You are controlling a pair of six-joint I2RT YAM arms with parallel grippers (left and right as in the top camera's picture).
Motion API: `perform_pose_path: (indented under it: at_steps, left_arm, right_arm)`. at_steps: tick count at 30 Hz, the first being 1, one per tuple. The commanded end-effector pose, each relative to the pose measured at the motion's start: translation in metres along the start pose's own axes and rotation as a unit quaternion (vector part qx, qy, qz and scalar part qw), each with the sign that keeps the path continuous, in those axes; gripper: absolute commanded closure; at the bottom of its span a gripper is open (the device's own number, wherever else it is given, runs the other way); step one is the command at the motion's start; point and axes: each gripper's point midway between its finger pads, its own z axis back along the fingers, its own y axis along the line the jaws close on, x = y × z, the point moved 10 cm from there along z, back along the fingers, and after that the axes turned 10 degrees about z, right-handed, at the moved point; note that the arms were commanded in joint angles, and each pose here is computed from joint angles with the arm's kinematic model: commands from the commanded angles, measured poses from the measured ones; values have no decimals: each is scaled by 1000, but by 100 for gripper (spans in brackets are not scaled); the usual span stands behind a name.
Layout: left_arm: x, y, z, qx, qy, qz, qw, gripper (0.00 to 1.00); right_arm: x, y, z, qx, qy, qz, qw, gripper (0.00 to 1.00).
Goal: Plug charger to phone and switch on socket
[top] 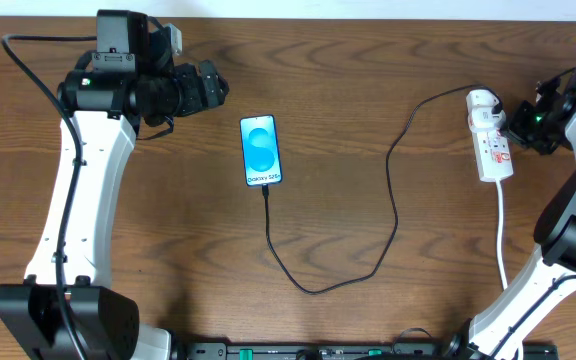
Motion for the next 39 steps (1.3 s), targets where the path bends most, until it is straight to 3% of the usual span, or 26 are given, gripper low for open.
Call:
perform_pose_path:
  at_steps: [1,39]
  left_arm:
    - [0,0,4,1,-5,-5,1000,6]
    - [0,0,4,1,-5,-5,1000,6]
  right_arm:
    - [-20,21,-38,40,60,17,997,99]
    - [-34,75,-47,139,99,57,984,99]
